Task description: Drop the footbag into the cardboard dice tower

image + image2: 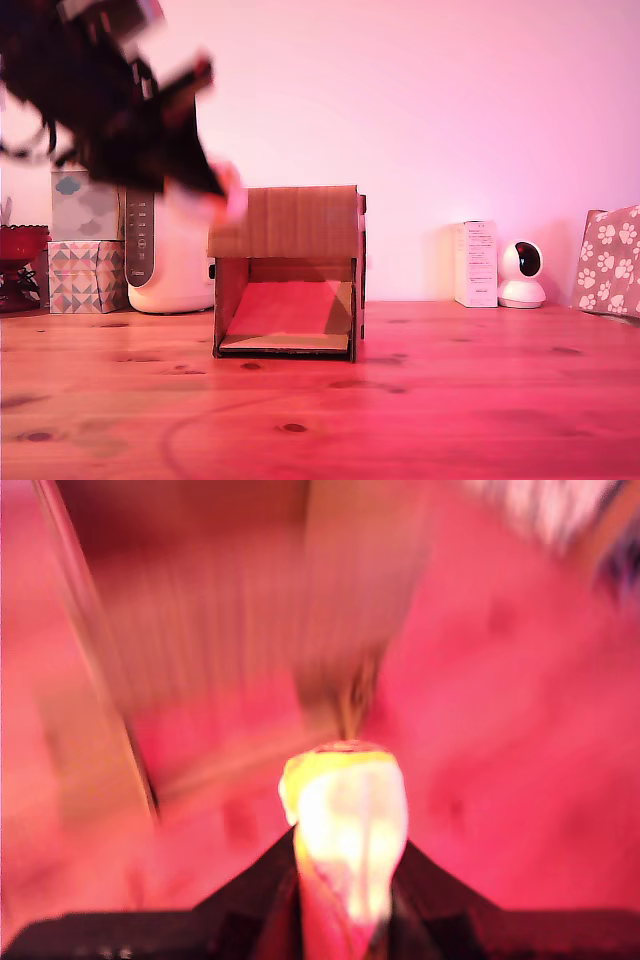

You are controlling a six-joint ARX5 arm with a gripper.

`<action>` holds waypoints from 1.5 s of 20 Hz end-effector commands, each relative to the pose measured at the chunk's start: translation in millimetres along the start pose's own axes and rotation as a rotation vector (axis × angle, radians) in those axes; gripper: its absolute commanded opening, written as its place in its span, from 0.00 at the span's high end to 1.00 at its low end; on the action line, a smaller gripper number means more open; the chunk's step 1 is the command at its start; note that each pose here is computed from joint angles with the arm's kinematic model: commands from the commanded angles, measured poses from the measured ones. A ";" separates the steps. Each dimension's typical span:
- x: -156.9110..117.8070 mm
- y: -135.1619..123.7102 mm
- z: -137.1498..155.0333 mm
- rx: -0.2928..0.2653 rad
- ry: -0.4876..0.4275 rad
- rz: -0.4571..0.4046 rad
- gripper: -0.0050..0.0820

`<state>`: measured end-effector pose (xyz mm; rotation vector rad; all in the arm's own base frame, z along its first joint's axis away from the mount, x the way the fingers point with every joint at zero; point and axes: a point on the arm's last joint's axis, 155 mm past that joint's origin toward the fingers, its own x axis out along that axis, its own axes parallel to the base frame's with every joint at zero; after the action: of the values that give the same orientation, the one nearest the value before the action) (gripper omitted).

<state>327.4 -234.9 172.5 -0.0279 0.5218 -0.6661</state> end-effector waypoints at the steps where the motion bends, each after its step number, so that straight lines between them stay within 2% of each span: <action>1: 0.3 -3.0 19.2 0.017 -0.087 -0.011 0.84; 6: -12.4 -9.7 85.9 0.067 -0.352 -0.023 0.84; 7: -15.0 -10.7 96.3 0.100 -0.379 -0.016 0.84; 10: -13.4 -10.8 121.7 0.118 -0.404 -0.009 0.84; 14: 13.5 -7.4 141.2 0.105 -0.318 0.002 0.84; 19: 62.0 7.1 151.4 0.103 -0.180 0.023 0.83; 25: 108.9 31.8 134.7 0.078 -0.044 0.043 0.83; 30: 120.4 42.8 115.4 0.058 0.018 0.046 0.83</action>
<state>482.0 -286.0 215.2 0.0366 0.5222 -0.6326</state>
